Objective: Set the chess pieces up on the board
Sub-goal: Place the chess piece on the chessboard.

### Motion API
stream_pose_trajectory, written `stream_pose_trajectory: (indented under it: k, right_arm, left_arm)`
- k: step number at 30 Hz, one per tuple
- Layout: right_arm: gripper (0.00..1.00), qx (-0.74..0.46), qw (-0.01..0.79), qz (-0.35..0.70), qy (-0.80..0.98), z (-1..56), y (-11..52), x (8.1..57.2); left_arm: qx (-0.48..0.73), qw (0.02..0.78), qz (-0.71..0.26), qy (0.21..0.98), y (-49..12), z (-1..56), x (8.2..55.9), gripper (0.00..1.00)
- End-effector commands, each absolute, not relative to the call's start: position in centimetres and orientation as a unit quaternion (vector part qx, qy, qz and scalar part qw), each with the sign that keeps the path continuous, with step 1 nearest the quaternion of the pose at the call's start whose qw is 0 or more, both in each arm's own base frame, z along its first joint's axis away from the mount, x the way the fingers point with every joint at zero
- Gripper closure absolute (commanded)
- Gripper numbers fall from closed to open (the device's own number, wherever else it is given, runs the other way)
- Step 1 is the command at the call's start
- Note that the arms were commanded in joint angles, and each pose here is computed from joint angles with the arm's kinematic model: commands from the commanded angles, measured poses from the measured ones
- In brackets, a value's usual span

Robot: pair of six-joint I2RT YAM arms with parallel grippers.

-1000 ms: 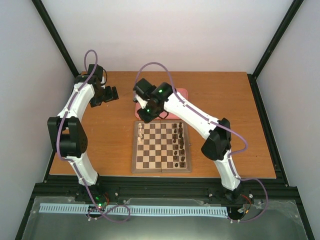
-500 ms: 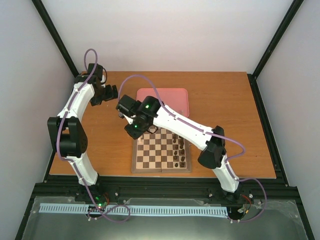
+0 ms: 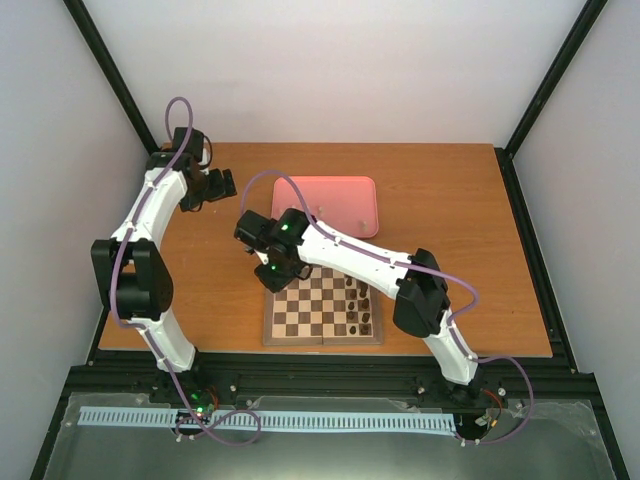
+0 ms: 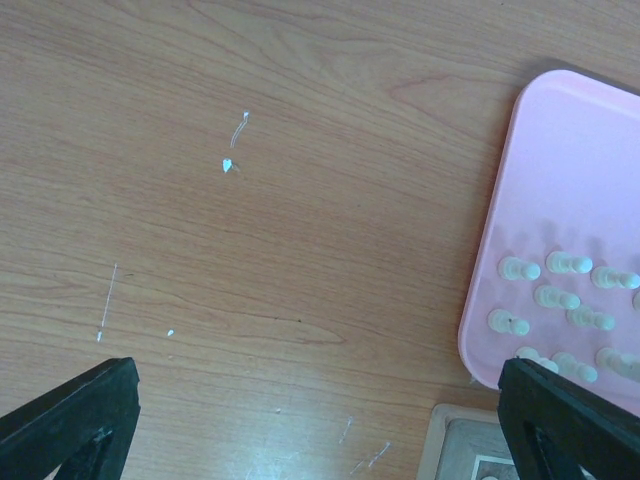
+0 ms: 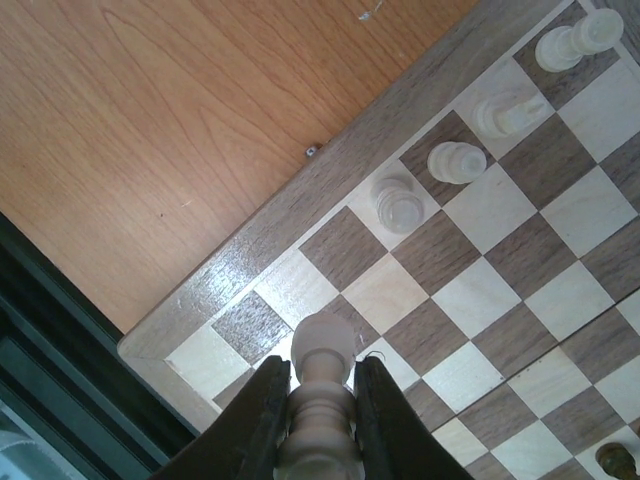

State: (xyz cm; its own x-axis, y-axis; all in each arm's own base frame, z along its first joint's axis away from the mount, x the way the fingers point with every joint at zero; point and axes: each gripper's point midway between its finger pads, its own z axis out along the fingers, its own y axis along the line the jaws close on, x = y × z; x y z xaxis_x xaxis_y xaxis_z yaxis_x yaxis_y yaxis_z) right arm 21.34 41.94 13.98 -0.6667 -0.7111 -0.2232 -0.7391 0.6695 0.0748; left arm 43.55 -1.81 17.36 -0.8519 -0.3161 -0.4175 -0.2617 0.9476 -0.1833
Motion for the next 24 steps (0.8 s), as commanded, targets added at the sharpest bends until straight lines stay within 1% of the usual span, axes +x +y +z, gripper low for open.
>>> stream_pose_trajectory:
  k: [1,24]
  right_arm:
    - [0.83,-0.399,0.086,0.069,0.91,11.9,42.7,21.3]
    - [0.84,-0.406,0.057,0.053,0.91,7.4,42.7,20.7]
  left_arm:
    - [-0.154,0.253,-0.066,0.953,-1.9,18.8,43.6,0.0]
    - [-0.153,0.26,-0.064,0.951,-1.7,19.1,43.1,0.0]
